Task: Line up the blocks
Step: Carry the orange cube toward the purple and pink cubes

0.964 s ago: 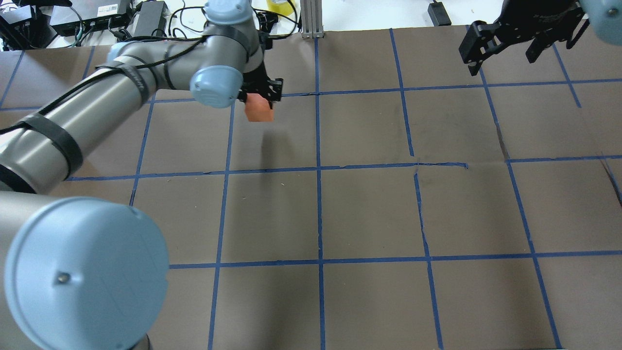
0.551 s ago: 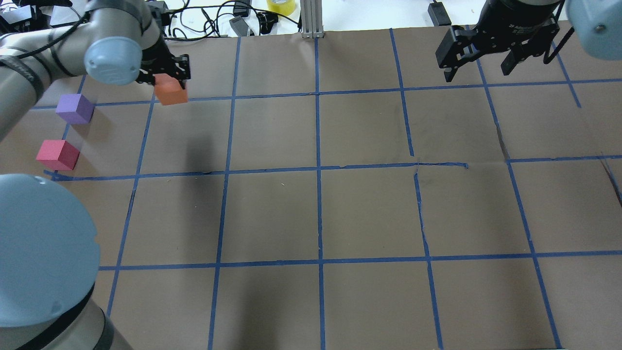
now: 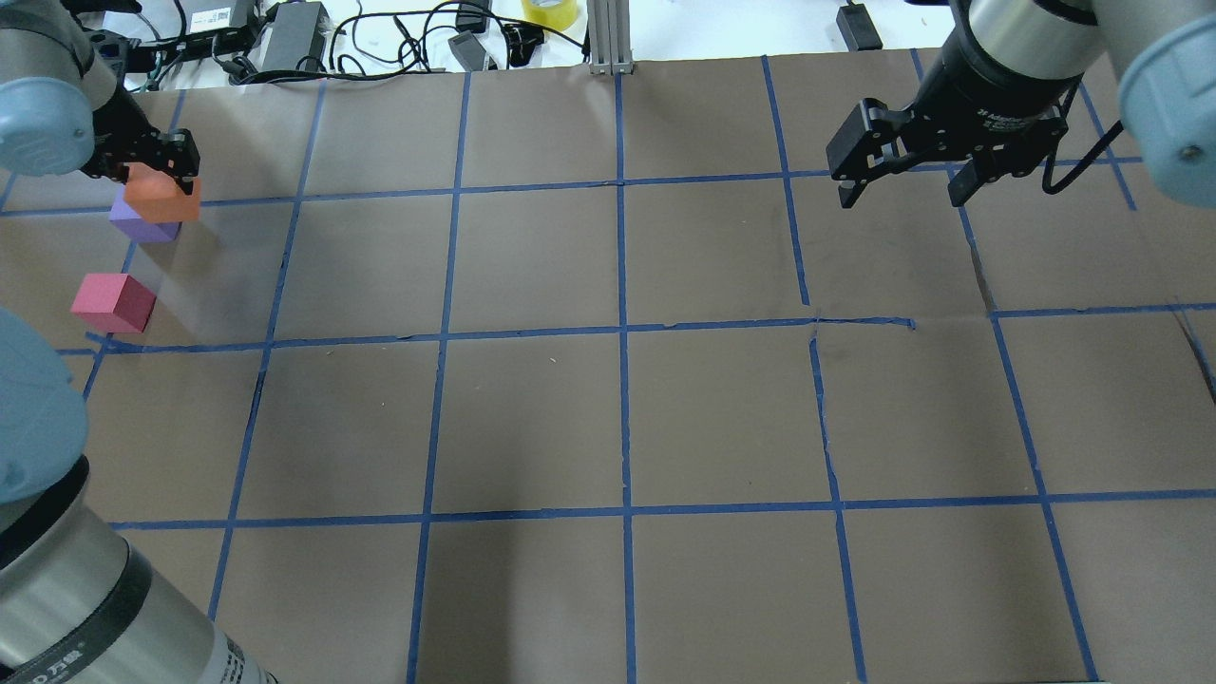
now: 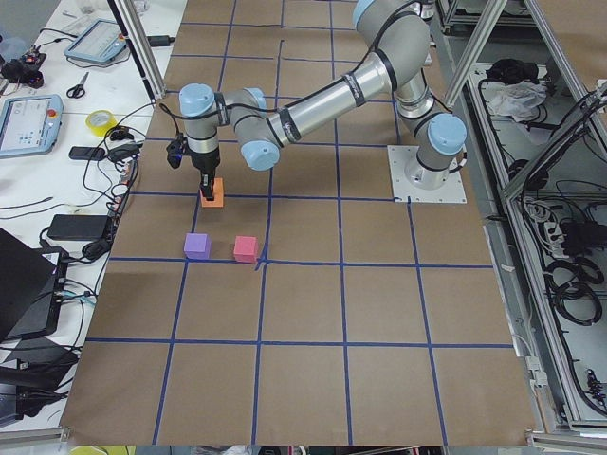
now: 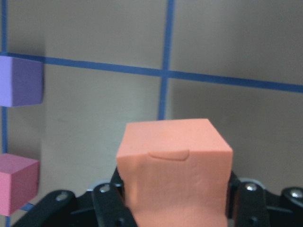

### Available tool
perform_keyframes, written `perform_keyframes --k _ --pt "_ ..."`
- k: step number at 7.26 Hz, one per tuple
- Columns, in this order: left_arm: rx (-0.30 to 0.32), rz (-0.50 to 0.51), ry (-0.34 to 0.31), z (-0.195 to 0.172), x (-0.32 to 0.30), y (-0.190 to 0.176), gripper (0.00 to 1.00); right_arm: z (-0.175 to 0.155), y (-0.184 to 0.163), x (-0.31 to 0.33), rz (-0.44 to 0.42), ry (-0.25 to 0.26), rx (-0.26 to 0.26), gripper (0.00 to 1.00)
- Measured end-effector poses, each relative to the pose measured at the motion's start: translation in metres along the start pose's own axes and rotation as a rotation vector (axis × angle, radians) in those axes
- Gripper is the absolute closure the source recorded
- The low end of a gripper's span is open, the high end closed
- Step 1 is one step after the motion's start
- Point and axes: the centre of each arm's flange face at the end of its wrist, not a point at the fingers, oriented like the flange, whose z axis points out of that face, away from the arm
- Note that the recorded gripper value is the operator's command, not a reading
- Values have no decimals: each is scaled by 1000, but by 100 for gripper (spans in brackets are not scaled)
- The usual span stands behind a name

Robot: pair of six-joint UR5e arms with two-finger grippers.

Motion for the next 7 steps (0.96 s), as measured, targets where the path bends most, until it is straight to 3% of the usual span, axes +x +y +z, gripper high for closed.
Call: perform_keyframes --k 3,7 --pt "31 19 98 32 -74 -3 100 -5 9 5 53 59 6 0" --pt "17 51 122 61 -94 -3 100 -3 12 4 60 57 -15 0"
